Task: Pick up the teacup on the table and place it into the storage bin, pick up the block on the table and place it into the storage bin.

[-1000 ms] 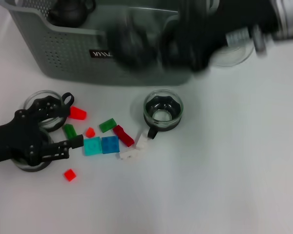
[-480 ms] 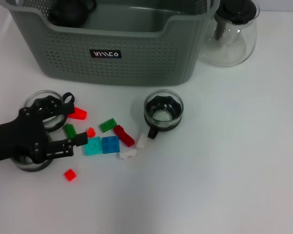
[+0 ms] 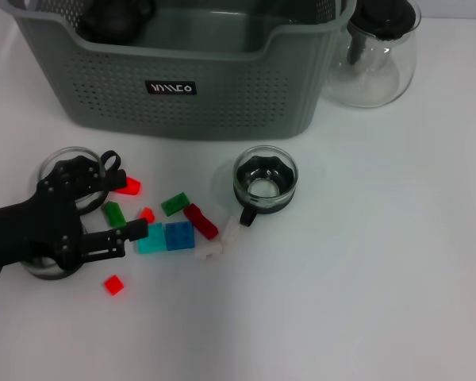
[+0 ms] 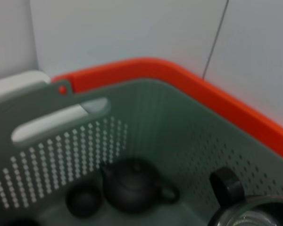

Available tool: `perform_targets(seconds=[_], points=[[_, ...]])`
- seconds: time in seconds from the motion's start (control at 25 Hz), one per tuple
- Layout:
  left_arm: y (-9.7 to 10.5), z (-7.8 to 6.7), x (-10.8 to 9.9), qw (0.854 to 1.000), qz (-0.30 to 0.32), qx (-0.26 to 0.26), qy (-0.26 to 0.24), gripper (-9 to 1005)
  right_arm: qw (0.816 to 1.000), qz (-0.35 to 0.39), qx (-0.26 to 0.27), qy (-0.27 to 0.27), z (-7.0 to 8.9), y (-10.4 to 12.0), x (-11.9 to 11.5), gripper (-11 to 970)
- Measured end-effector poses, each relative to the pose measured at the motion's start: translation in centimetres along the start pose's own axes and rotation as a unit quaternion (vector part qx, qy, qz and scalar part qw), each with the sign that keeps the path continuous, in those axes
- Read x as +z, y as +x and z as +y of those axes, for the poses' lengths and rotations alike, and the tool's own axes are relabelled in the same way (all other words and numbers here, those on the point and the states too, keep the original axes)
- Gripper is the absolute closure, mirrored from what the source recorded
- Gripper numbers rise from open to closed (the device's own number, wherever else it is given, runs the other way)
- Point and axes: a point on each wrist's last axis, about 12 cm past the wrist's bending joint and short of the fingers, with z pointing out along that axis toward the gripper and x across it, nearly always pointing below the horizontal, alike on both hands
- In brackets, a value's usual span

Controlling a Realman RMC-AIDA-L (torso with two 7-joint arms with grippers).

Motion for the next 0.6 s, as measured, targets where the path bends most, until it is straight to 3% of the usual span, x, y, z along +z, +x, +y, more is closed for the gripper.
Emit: perform_targets(seconds=[0.6], points=[[0.0, 0.0, 0.0, 1.0, 0.0, -0.001, 0.0, 154, 0.998, 0.054, 0.015, -0.012, -0.8, 3.9, 0.3, 911]])
